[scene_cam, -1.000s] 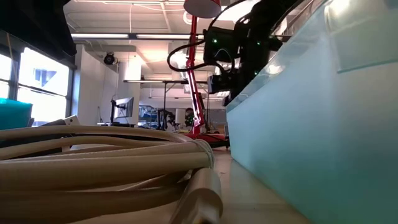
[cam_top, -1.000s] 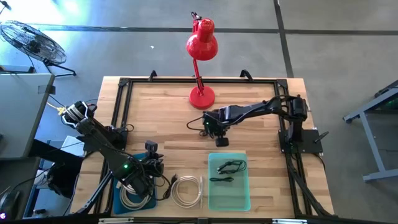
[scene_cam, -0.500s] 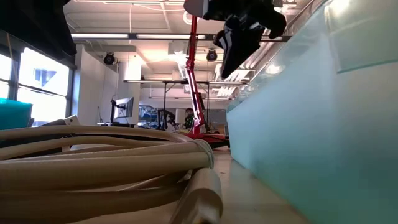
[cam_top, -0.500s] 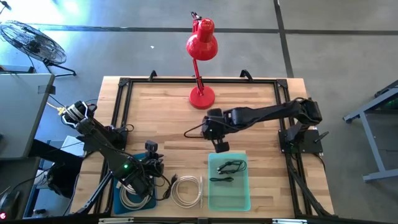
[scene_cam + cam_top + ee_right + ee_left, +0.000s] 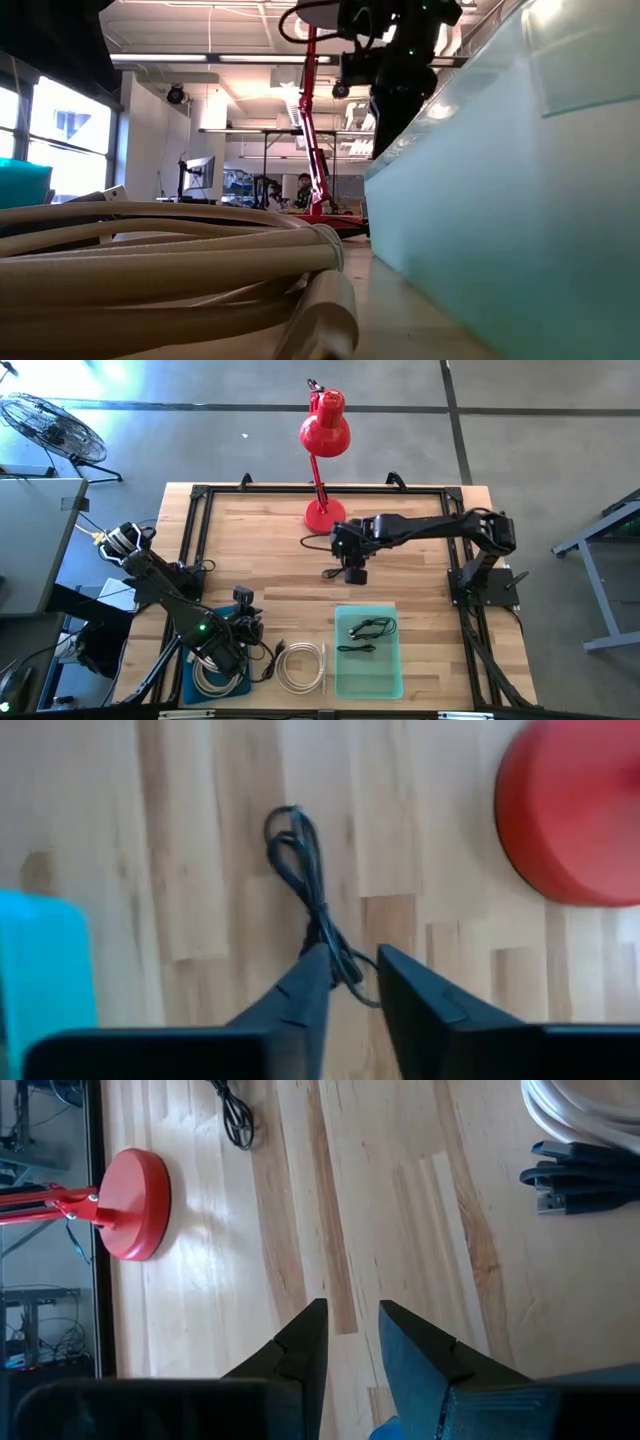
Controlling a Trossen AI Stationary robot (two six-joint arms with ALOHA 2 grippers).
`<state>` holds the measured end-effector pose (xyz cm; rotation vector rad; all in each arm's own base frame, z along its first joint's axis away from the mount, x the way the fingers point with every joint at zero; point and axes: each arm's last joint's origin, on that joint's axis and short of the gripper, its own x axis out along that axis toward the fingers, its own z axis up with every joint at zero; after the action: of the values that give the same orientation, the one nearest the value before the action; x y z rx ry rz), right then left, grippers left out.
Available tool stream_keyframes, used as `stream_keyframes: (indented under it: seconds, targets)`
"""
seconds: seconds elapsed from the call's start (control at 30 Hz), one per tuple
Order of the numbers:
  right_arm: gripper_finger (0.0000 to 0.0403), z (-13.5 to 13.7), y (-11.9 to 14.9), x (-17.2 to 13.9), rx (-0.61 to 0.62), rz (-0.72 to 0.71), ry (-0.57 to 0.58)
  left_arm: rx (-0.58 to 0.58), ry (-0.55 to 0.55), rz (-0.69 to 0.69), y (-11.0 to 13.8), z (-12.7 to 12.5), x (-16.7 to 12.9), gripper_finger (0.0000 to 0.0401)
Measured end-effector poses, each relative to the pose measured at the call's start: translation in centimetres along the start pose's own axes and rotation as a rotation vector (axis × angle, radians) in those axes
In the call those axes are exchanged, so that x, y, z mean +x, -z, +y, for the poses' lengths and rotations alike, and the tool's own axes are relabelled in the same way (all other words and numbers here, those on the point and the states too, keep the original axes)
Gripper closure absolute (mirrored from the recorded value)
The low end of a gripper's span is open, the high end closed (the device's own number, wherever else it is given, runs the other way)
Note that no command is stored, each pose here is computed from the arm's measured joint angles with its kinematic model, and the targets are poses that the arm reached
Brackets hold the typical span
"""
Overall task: Pick & Place USB Port
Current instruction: Put the black USB cable into the green bin
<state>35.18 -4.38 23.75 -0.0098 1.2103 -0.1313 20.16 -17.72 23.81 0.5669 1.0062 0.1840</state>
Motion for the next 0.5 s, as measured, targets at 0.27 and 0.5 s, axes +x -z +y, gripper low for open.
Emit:
stream_keyframes:
  seconds: [0.27,0.5]
  targets:
    - [0.0207,-0.9,1.0,2.1,0.095,-0.025,-0.043,0.050,-0.023,-0.011,0.0,0.1,0.0,0.0313]
    - [0.0183,-1.6,2.6,3.9,0.135,-0.006,-0.048,0.076,-0.028,-0.013,0.0,0.1,0.0,0.0313]
